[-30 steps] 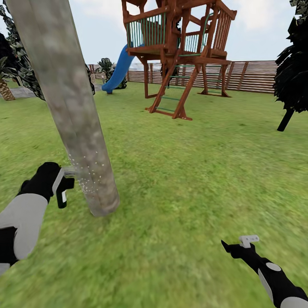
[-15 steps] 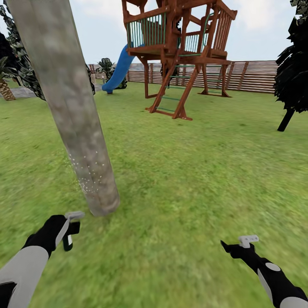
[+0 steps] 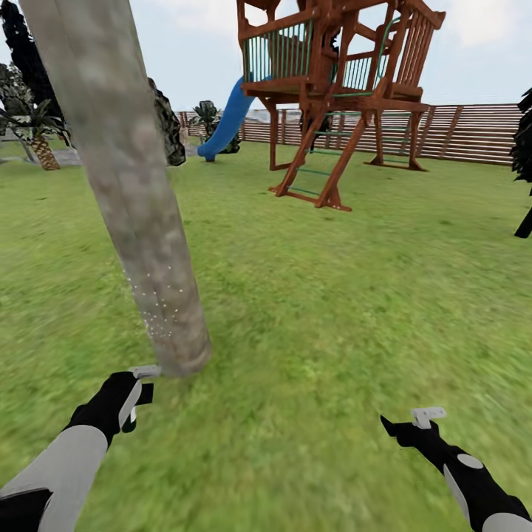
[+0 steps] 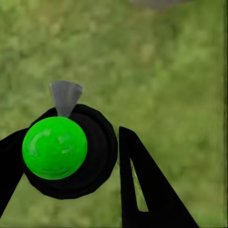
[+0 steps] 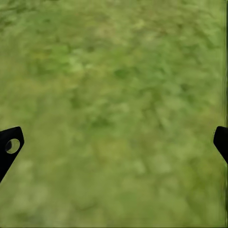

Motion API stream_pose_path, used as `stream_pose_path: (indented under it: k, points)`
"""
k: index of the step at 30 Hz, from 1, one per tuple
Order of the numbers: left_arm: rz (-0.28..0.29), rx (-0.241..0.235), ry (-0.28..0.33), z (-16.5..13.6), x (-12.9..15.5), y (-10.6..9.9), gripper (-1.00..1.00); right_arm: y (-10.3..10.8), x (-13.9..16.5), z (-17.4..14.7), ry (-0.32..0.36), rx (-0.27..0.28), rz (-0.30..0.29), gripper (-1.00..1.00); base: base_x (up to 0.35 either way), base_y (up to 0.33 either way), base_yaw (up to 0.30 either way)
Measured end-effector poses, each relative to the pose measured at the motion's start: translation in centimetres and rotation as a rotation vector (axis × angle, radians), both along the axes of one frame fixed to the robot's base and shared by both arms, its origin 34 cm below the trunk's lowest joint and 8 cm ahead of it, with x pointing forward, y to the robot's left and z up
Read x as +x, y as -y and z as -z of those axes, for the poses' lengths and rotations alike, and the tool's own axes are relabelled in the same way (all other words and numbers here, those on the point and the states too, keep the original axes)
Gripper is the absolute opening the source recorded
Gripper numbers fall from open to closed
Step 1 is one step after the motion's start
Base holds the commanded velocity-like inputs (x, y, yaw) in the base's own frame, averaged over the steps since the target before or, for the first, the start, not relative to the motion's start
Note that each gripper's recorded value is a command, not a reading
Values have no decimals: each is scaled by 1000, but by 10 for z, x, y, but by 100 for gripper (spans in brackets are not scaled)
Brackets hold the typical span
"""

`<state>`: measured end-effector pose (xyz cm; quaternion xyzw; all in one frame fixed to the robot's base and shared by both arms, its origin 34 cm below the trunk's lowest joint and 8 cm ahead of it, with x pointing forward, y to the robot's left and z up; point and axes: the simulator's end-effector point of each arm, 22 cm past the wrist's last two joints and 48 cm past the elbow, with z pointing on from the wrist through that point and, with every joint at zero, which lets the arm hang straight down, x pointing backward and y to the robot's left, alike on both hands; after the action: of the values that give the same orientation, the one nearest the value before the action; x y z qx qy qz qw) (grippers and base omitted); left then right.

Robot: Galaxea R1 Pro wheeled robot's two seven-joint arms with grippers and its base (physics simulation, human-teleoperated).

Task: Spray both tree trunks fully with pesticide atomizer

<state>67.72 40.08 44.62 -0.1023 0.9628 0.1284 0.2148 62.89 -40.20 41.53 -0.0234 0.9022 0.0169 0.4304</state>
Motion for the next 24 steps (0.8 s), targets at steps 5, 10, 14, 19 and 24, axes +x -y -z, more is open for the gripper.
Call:
stream_pose_path:
  k: [5,10,14,19,24]
  points:
    - [-2,-11,1,1,0,4,-100,0,0,0,0,0,0,100,24,-311,229]
    - [2,-19,1,2,1,10,-100,0,0,0,0,0,0,100,0,-314,276]
    - [-3,-22,1,2,0,9,-100,0,0,0,0,0,0,100,36,-321,277]
    - [-5,-24,2,2,0,10,-100,0,0,0,0,0,0,100,150,-309,277]
    - [-4,-24,2,2,0,10,-100,-1,0,0,0,1,-1,100,178,-298,277]
